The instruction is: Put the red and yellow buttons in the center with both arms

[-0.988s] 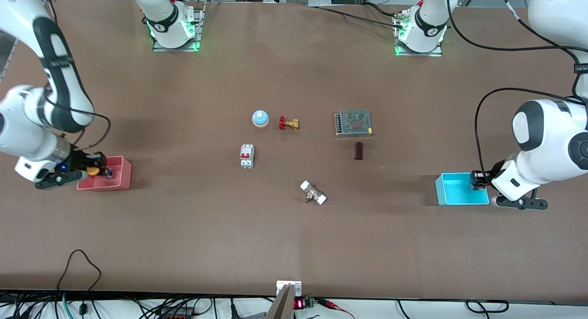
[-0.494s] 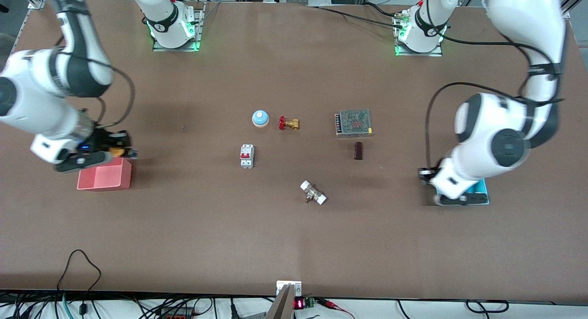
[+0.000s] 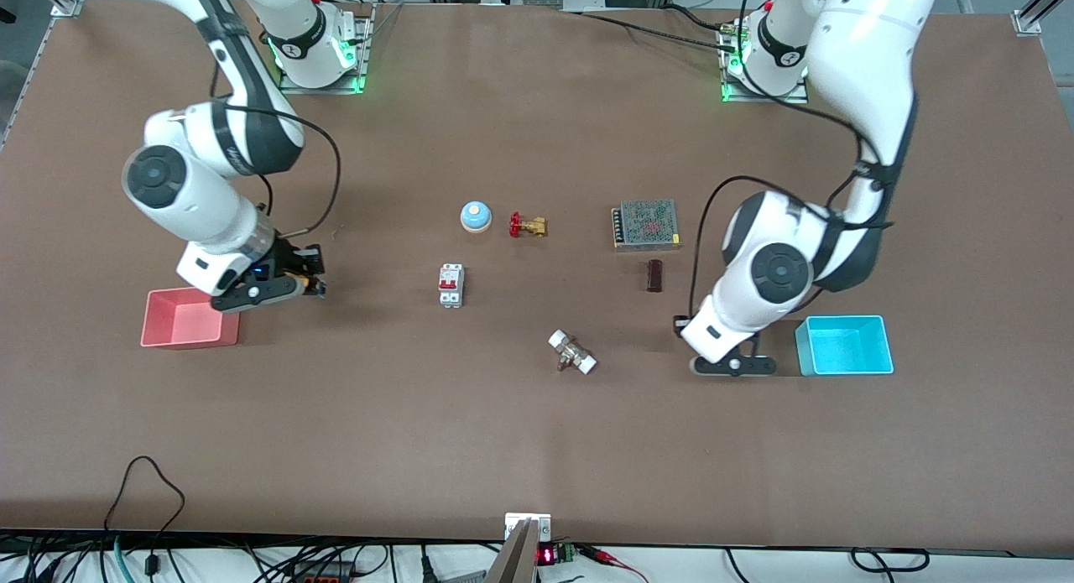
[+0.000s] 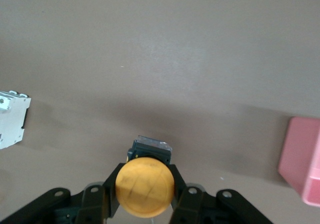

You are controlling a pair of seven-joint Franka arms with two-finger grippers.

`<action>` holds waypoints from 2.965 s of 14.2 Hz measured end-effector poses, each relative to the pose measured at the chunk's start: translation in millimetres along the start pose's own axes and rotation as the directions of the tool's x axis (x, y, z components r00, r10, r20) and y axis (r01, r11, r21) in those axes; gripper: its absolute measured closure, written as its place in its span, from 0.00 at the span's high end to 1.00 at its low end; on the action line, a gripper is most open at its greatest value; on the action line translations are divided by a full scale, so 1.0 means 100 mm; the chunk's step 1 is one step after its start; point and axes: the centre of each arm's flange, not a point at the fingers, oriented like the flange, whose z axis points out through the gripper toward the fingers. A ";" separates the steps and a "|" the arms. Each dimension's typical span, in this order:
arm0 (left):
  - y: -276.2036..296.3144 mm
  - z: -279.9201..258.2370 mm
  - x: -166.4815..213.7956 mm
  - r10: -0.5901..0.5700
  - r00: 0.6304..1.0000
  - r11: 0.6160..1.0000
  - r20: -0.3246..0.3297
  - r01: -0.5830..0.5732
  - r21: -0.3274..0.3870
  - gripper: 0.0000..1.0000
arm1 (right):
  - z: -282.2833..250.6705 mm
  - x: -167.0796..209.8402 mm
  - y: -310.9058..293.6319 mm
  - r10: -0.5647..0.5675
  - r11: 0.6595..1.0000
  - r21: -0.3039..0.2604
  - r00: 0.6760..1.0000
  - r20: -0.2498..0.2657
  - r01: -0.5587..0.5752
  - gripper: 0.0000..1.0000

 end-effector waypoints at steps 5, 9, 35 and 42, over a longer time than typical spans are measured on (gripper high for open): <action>0.33 0.37 -0.12 -0.037 0.999 0.999 -0.003 0.037 -0.004 0.35 | 0.60 -0.07 -0.26 -0.048 0.999 0.015 0.999 -0.018 0.048 0.39; 0.44 0.45 -0.17 -0.063 0.998 0.998 -0.005 0.063 -0.006 0.35 | 0.88 -0.10 -0.29 -0.057 0.998 0.025 0.998 -0.003 0.057 0.39; -0.58 -1.90 0.03 0.071 0.995 0.994 0.075 -0.076 0.075 1.00 | -1.30 0.41 0.44 0.142 0.989 0.051 0.987 -0.081 -0.138 1.00; -1.63 -3.00 0.14 0.128 0.991 0.991 -0.028 -0.127 0.032 1.00 | -2.64 -0.24 0.59 0.177 0.984 -0.002 0.984 -0.021 -0.177 1.00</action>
